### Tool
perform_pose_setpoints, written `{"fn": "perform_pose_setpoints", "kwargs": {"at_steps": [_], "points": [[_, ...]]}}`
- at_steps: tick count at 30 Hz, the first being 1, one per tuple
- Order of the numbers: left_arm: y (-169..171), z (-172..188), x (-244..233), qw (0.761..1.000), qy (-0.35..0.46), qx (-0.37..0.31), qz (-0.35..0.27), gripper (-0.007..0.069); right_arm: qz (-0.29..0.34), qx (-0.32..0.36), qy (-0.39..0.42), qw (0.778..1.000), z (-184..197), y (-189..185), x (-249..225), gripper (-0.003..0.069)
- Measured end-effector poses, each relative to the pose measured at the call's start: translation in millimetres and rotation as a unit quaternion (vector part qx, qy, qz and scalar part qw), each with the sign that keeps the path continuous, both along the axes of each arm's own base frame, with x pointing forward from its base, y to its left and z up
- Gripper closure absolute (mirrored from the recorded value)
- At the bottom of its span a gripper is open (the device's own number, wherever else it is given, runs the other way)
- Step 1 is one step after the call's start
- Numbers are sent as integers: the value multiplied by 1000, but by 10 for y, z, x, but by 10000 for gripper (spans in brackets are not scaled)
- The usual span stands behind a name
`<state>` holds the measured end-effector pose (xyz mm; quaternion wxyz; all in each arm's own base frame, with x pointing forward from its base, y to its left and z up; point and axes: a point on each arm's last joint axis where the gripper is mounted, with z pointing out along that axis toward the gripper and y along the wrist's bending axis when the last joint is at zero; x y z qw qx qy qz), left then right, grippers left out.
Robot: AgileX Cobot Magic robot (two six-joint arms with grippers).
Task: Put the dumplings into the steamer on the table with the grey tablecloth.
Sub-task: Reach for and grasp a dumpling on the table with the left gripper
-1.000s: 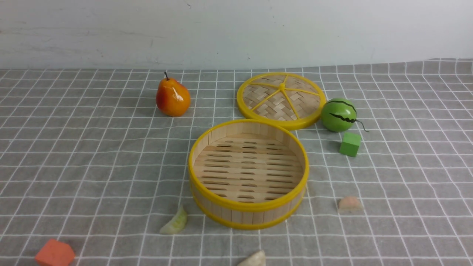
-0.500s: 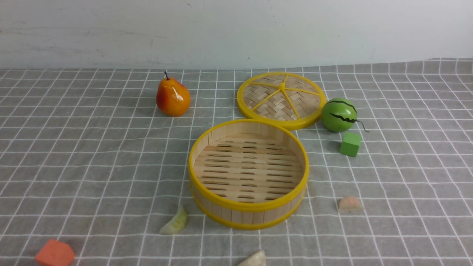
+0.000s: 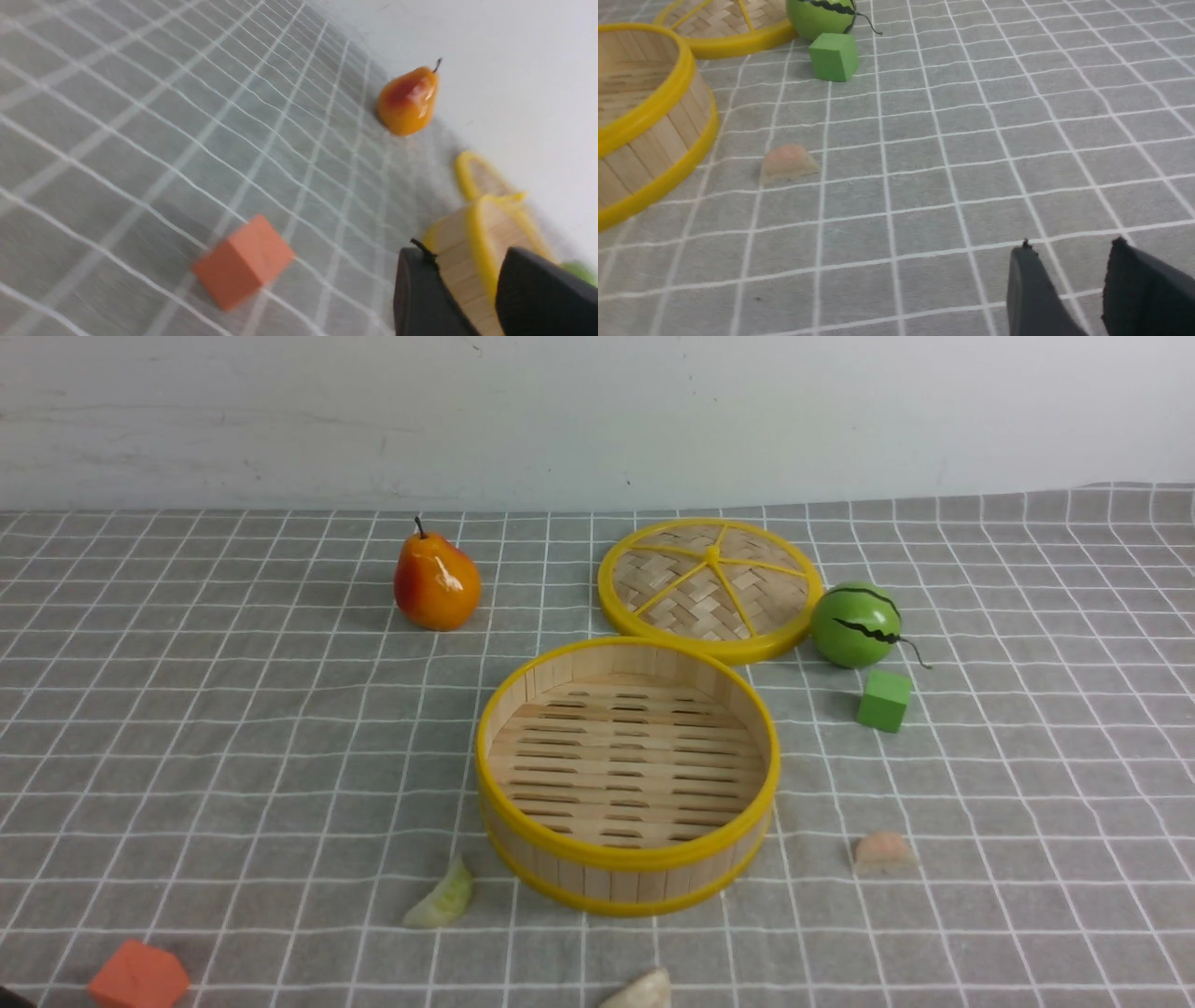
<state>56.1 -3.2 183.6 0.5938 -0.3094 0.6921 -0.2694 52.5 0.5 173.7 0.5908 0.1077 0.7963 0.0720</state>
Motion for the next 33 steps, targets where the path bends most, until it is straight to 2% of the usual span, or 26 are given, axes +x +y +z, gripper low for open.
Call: {"fn": "perform_pose_setpoints", "kwargs": {"at_steps": [1, 2, 4, 5, 6, 7, 9, 12, 14, 17, 18, 19, 22, 24, 26, 28, 29, 30, 32, 33], "points": [[-18, 16, 2, 995, -7, -97, 4, 387, 0, 67, -2, 998, 5, 35, 1, 419], [-28, 27, 3, 987, -11, -161, 7, 387, -1, 128, -2, 992, 9, 65, 1, 419], [-46, 46, 4, 963, -16, -271, 9, 387, -3, 272, 5, 962, 21, 138, -2, 419], [-47, 47, 4, 960, -16, -278, 10, 387, -4, 275, 5, 961, 17, 138, -1, 419], [-55, 54, 5, 948, -17, -316, 10, 387, -4, 369, 10, 929, 30, 185, -2, 419], [-59, 56, 4, 943, -16, -332, 9, 387, -3, 414, 11, 910, 43, 207, -2, 419], [-65, 54, 4, 939, -14, -342, 8, 387, -3, 449, 7, 894, 65, 219, 0, 419], [-83, 42, 1, 936, -4, -351, 2, 387, -6, 458, -10, 889, 94, 203, 9, 419], [-106, 46, -6, 939, 7, -343, -9, 387, -11, 447, -33, 894, 121, 174, 19, 419], [-128, 157, -25, 955, 0, -294, -30, 387, -15, 429, -57, 901, 149, 144, 28, 419], [-143, 348, -58, 973, -27, -222, -52, 389, -13, 408, -71, 910, 174, 129, 30, 419], [-155, 471, -86, 981, -44, -178, -65, 393, -7, 389, -77, 918, 208, 130, 26, 419], [-206, 821, -163, 990, -67, -71, -102, 435, 25, 326, -91, 941, 393, 156, 2, 436], [-236, 1013, -108, 991, -34, -11, -127, 503, 51, 267, -81, 959, 586, 187, 19, 496], [-254, 1156, -16, 990, 19, 43, -137, 581, 76, 208, -58, 973, 815, 216, 85, 580], [-242, 1369, 186, 974, 95, 103, -180, 639, 116, 133, -4, 984, 1038, 255, 245, 662], [-221, 1446, 288, 962, 140, 135, -192, 639, 146, 84, 21, 986, 1223, 277, 348, 676], [-218, 1494, 301, 961, 141, 141, -193, 639, 151, 77, 26, 985, 1245, 281, 368, 678], [-180, 1588, 514, 933, 215, 190, -215, 639, 211, 21, 98, 972, 1466, 331, 595, 678], [-183, 1604, 536, 933, 215, 191, -218, 639, 216, 20, 110, 970, 1442, 336, 613, 678]]}}
